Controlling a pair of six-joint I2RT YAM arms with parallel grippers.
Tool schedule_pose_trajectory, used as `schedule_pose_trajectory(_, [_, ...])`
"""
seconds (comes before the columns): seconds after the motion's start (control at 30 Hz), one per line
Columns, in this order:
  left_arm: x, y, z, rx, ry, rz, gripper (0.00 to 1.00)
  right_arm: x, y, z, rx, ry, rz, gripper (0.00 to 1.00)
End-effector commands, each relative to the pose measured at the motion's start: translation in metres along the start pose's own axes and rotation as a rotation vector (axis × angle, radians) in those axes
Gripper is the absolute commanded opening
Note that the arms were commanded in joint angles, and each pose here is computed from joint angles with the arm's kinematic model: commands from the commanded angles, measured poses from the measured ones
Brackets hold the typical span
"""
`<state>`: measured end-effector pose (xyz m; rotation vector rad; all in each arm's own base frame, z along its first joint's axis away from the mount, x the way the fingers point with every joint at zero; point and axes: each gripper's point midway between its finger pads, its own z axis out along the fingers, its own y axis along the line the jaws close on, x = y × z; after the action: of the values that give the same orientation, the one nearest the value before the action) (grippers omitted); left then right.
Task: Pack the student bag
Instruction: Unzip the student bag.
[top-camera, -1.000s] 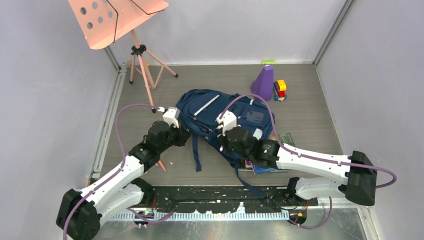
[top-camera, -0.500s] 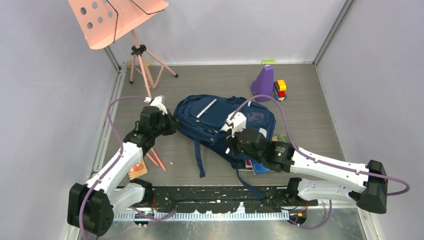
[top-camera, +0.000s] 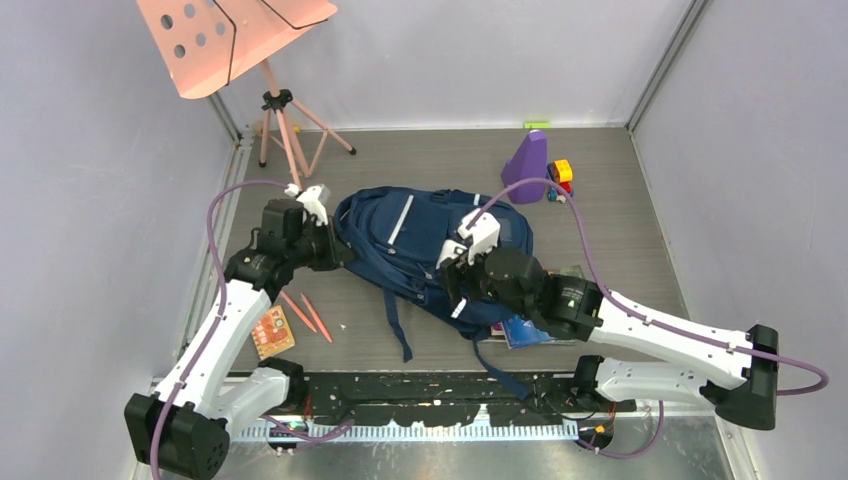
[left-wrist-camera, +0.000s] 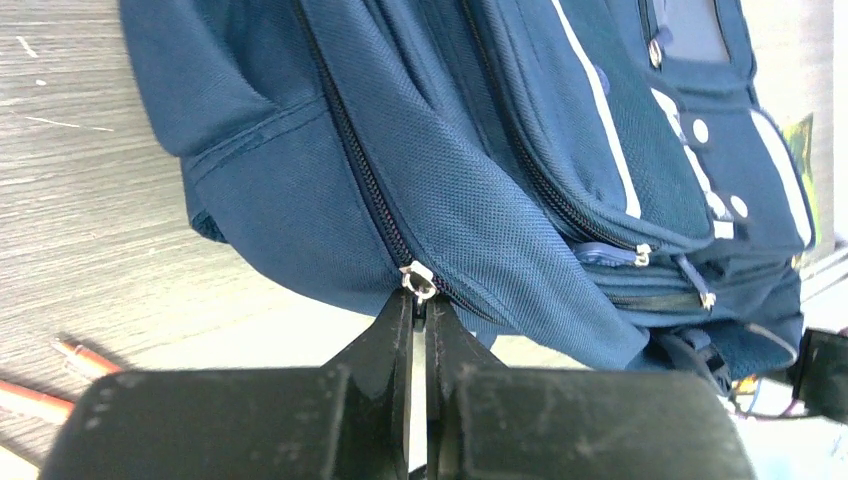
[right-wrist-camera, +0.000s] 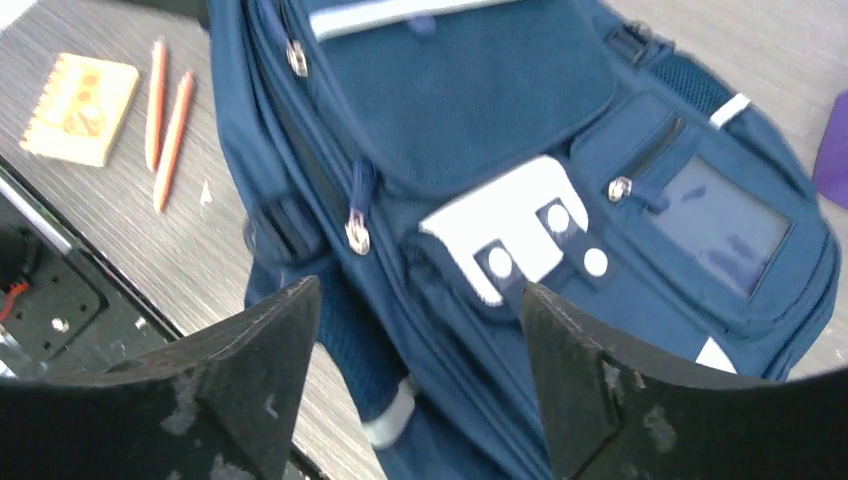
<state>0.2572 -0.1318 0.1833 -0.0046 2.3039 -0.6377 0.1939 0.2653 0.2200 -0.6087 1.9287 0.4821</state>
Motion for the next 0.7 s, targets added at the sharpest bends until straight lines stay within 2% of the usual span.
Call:
schedule_pose_trajectory(0.0, [-0.004,-0.030,-0.023,0.151,0.033,0.123,0.00,-0.054,0.013,0.004,-0.027,-0.116,-0.021,0.84])
schedule_pose_trajectory(0.1, [-0.004,-0.037,-0.026,0.198,0.043,0.180,0.00,-0.070,0.028,0.017,-0.067,-0.130,-0.044,0.86])
schedule_pose_trajectory(0.33, [-0.012,-0.032,-0.027,0.181,-0.048,0.245,0.00,-0.059,0.064,0.067,-0.136,-0.053,-0.066,0.85])
schedule_pose_trajectory(0.5, [-0.009,-0.029,-0.026,0.170,-0.042,0.256,0.00,-0.044,0.087,0.083,-0.188,0.000,-0.075,0.81])
schedule_pose_trajectory(0.67, [-0.006,-0.026,-0.023,0.161,-0.020,0.252,0.00,-0.048,0.098,0.083,-0.190,-0.004,-0.067,0.81])
